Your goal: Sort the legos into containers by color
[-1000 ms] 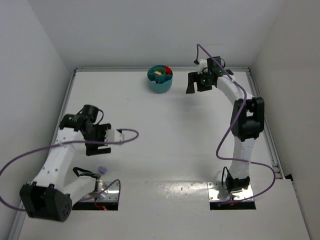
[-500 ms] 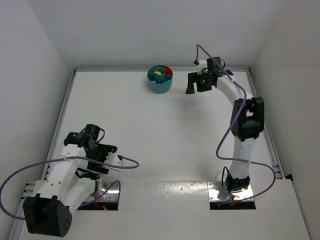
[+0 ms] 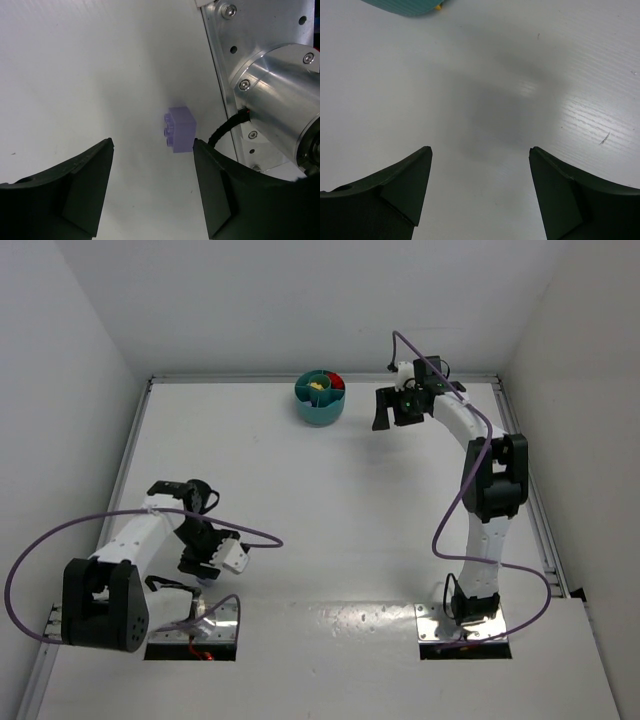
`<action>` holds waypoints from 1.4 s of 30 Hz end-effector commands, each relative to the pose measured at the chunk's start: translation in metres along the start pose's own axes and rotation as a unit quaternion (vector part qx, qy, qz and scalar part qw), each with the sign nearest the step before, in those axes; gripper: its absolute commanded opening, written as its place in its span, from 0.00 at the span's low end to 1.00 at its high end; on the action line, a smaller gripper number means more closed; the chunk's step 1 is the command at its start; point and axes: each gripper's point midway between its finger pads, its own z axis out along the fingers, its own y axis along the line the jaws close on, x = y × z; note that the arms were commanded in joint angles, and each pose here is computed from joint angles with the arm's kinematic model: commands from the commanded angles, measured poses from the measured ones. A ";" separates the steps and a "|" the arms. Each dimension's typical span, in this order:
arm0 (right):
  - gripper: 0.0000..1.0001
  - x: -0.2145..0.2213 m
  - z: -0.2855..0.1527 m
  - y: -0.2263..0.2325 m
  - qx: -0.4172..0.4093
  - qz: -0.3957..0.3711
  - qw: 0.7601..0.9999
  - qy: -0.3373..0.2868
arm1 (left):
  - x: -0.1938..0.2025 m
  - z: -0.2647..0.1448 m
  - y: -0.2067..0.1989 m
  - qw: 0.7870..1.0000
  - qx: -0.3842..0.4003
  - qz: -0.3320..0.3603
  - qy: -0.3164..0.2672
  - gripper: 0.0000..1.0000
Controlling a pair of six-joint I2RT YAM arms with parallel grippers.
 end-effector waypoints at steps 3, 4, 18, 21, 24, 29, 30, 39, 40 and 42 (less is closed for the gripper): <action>0.79 -0.030 -0.021 0.000 0.011 -0.026 0.999 -0.043 | 0.001 -0.003 -0.002 0.999 0.014 0.037 0.009 0.71; 0.79 -0.027 -0.017 -0.001 0.011 -0.024 0.999 -0.039 | 0.001 -0.003 0.000 0.999 0.014 0.050 0.008 0.71; 0.79 -0.032 -0.009 -0.006 0.015 -0.024 0.999 -0.040 | 0.015 0.004 -0.006 0.995 0.069 0.071 0.033 0.76; 0.79 -0.036 -0.011 -0.006 0.016 -0.026 0.999 -0.045 | 0.014 0.005 -0.007 0.994 0.074 0.072 0.040 0.76; 0.79 -0.036 -0.011 -0.007 0.020 -0.026 0.998 -0.044 | 0.014 0.005 -0.006 0.994 0.074 0.064 0.049 0.76; 0.79 -0.032 -0.009 -0.009 0.024 -0.024 0.999 -0.040 | 0.020 0.013 0.001 0.992 0.068 0.043 0.094 0.71; 0.79 -0.032 -0.009 -0.009 0.024 -0.024 0.999 -0.040 | 0.025 0.015 0.005 0.992 0.059 0.045 0.104 0.69; 0.79 -0.028 -0.010 -0.011 0.029 -0.025 0.999 -0.031 | 0.025 0.030 0.005 0.993 0.038 0.054 0.099 0.69; 0.79 -0.028 -0.010 -0.011 0.029 -0.025 0.999 -0.031 | 0.024 0.032 0.004 0.993 0.042 0.058 0.093 0.69; 0.79 -0.031 -0.013 -0.010 0.029 -0.027 0.999 -0.035 | 0.025 0.035 0.007 0.993 0.035 0.060 0.094 0.69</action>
